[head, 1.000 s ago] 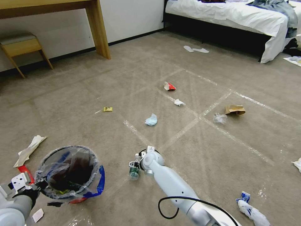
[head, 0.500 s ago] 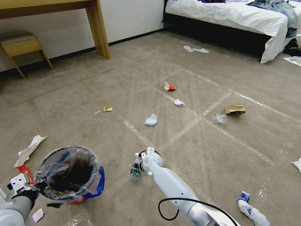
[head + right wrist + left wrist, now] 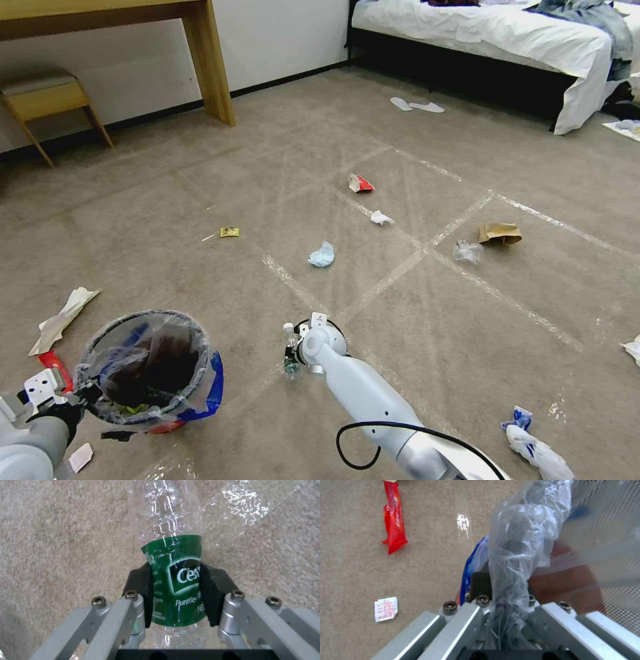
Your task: Pick up the trash bin and place the garbage on the floor into it.
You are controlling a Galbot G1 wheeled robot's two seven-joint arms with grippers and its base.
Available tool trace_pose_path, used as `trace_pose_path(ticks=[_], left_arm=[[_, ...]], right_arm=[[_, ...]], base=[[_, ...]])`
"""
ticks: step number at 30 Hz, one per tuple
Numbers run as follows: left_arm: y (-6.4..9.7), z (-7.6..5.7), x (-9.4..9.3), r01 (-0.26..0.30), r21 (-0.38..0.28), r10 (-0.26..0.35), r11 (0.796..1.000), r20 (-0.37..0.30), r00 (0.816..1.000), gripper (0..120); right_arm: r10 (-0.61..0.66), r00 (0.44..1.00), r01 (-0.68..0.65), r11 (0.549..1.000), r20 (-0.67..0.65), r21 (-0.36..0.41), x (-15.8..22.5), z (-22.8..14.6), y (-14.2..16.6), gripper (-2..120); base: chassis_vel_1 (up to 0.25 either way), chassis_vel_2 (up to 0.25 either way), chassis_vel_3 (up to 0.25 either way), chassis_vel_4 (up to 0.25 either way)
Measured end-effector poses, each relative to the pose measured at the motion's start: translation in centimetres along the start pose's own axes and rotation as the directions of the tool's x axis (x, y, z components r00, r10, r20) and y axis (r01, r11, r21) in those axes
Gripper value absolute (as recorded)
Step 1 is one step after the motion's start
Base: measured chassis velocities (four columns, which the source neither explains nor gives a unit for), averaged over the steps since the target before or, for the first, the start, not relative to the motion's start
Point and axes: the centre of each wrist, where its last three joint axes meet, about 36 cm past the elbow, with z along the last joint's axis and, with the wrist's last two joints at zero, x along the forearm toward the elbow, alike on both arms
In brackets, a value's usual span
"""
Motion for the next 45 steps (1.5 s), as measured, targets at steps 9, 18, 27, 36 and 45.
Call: trace_pose_path(ticks=[9,18,27,36,45], left_arm=[[-0.2,0.0,-0.3,-0.005,0.001,0.005,1.0,-0.002,1.0,1],[-0.3,0.0,-0.3,-0.008,-0.003,0.008,1.0,-0.002,1.0,1],[-0.5,0.2,-0.3,-0.013,-0.003,0.013,1.0,-0.005,1.0,1],[-0.7,0.2,-0.1,-0.018,-0.006,0.018,1.0,-0.003,1.0,1],[-1.2,-0.1,0.2,-0.039,-0.008,0.039,0.999,0.006,0.999,1]], right_arm=[[-0.017,1.0,0.016,1.0,0.017,0.007,0.7,0.1,0.6,28],[-0.028,0.999,0.027,0.999,0.043,0.021,2.0,0.5,1.6,21],[-0.035,0.997,0.033,0.999,0.073,0.031,3.4,0.9,1.7,21],[-0.018,0.993,0.014,0.999,0.117,0.03,4.8,0.4,-0.6,21],[-0.02,0.98,0.02,1.0,0.196,0.001,7.7,-1.7,-3.6,21]], base=[[0.0,0.0,0.0,0.0],[0.0,0.0,0.0,0.0],[0.0,0.0,0.0,0.0],[0.0,0.0,0.0,0.0],[0.0,0.0,0.0,0.0]])
